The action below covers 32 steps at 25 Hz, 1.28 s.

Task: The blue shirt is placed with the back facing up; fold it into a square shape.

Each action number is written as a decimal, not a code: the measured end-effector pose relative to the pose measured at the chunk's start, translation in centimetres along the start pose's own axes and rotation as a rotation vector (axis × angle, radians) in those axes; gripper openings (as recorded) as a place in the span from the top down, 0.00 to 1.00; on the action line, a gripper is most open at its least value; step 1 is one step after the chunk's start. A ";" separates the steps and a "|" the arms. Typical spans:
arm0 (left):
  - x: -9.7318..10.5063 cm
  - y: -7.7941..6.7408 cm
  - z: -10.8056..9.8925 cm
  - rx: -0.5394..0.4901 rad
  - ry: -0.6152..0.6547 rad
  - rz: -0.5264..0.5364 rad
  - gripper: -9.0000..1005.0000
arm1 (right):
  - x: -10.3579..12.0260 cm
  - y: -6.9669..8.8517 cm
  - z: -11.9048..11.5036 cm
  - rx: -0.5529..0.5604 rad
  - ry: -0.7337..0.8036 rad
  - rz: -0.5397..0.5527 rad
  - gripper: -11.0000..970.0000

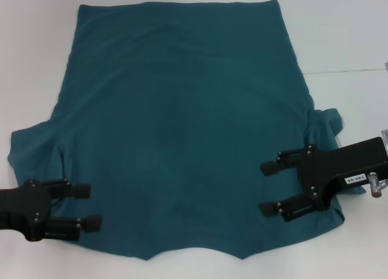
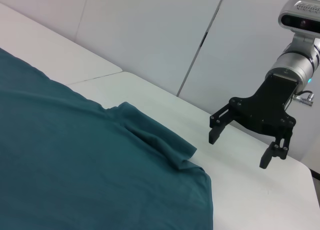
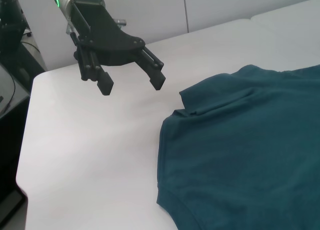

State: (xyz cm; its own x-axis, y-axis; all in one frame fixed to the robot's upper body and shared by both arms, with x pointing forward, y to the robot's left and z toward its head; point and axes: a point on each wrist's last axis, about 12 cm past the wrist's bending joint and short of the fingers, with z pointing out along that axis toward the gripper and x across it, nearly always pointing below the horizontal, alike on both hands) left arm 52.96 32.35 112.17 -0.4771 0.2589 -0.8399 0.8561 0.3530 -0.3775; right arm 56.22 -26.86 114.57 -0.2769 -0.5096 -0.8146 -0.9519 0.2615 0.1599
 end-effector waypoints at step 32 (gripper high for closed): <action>0.4 0.8 -0.5 -0.110 -0.010 -0.166 0.11 | 0.6 0.1 -0.2 0.021 -0.027 -0.011 0.05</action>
State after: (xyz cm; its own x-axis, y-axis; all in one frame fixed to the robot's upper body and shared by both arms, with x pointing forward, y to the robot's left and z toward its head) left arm 53.36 33.23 111.71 -0.6078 0.1801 -0.7734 0.7385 0.4861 -0.4672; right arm 55.94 -27.28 114.19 -0.2629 -0.4905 -0.8308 -0.9517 0.2731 0.1399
